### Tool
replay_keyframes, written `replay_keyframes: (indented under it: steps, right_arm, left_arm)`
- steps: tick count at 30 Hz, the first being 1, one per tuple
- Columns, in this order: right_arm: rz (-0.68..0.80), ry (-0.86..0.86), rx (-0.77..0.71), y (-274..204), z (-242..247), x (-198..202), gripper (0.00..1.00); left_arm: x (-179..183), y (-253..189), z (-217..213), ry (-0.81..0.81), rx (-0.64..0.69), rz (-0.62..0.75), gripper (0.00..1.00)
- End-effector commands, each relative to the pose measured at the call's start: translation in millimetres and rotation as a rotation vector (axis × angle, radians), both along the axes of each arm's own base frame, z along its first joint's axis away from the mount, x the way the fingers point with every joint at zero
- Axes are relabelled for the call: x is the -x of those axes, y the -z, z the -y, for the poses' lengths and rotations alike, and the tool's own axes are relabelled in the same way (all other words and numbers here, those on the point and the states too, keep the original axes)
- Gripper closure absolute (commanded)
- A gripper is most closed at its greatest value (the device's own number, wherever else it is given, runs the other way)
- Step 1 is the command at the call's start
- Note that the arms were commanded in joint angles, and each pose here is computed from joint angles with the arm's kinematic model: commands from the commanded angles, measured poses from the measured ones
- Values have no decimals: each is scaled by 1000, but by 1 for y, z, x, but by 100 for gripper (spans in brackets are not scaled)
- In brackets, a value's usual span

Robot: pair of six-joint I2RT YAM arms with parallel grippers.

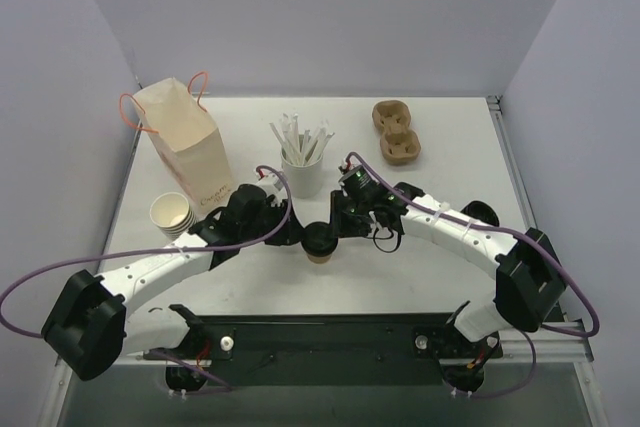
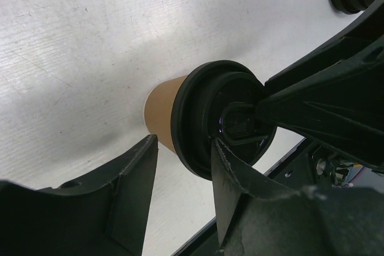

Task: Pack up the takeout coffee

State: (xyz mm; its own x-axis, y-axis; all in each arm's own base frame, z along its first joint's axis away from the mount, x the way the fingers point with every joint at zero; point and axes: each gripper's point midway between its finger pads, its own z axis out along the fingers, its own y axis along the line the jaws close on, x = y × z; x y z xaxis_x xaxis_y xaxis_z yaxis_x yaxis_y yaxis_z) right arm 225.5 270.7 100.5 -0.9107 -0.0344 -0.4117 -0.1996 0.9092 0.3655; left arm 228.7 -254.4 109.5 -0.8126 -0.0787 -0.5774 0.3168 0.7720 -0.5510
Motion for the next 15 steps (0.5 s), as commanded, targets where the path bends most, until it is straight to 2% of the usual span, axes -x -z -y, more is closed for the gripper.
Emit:
replay_keyframes:
  steps: [1, 8, 15]
  right_arm:
    - [-21, 23, 135, 25, 23, 6, 70]
    - [-24, 31, 165, 36, 33, 11, 73]
    - [-20, 35, 175, 39, 39, 15, 74]
  left_arm:
    - [16, 43, -29, -69, -104, -74, 52]
    - [18, 52, -34, -85, -117, -82, 58]
    - [32, 95, -50, -131, -188, -168, 60]
